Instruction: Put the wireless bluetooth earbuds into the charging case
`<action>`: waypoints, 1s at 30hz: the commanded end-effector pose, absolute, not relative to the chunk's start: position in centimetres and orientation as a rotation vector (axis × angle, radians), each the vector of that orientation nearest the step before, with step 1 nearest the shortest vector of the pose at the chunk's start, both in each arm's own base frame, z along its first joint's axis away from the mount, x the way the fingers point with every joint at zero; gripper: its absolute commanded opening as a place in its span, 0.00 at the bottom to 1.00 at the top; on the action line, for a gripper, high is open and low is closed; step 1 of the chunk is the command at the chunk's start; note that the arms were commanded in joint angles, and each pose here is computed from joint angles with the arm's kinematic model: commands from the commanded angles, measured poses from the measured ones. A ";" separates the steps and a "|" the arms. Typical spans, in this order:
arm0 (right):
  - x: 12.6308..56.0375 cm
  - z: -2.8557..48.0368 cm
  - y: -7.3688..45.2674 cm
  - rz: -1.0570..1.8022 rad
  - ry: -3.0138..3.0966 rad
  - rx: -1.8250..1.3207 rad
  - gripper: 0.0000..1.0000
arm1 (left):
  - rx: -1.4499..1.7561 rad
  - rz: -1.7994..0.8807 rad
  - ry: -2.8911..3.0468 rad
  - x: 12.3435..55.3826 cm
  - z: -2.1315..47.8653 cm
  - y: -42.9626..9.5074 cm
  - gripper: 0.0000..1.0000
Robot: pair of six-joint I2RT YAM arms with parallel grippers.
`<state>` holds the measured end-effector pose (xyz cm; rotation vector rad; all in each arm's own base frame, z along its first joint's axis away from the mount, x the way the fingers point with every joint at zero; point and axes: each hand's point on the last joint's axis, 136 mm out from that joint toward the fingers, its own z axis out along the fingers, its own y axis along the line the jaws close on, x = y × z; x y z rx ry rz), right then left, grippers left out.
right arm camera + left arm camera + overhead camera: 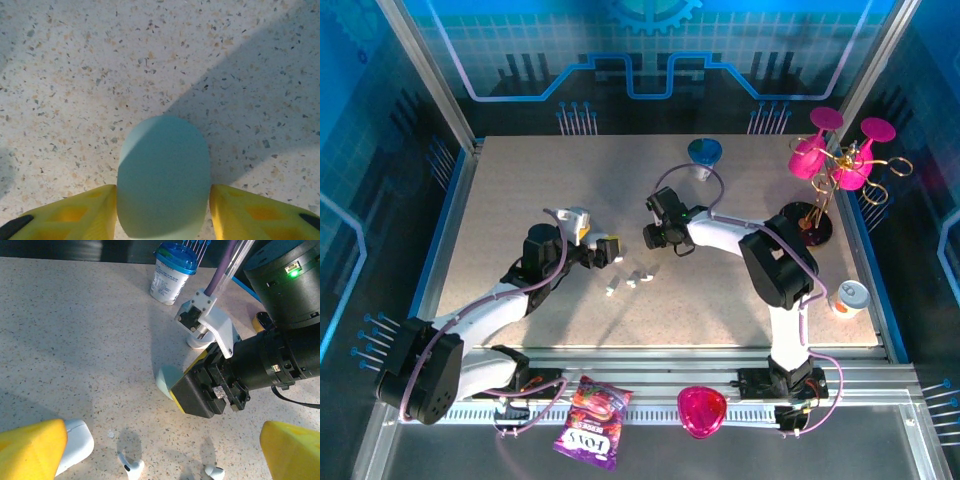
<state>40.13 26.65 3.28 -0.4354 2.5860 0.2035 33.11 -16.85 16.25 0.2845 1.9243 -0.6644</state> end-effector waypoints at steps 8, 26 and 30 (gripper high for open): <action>39.9 2.4 26.7 0.153 2.609 -0.478 0.48 | 0.268 -0.663 1.915 33.1 16.5 -16.4 1.00; 34.9 13.0 26.0 0.421 2.338 -0.783 0.38 | 0.554 -0.736 1.854 30.5 21.7 -19.1 0.99; 31.8 16.9 25.3 0.570 2.260 -0.909 0.38 | 0.734 -0.785 1.742 28.6 25.1 -21.0 0.99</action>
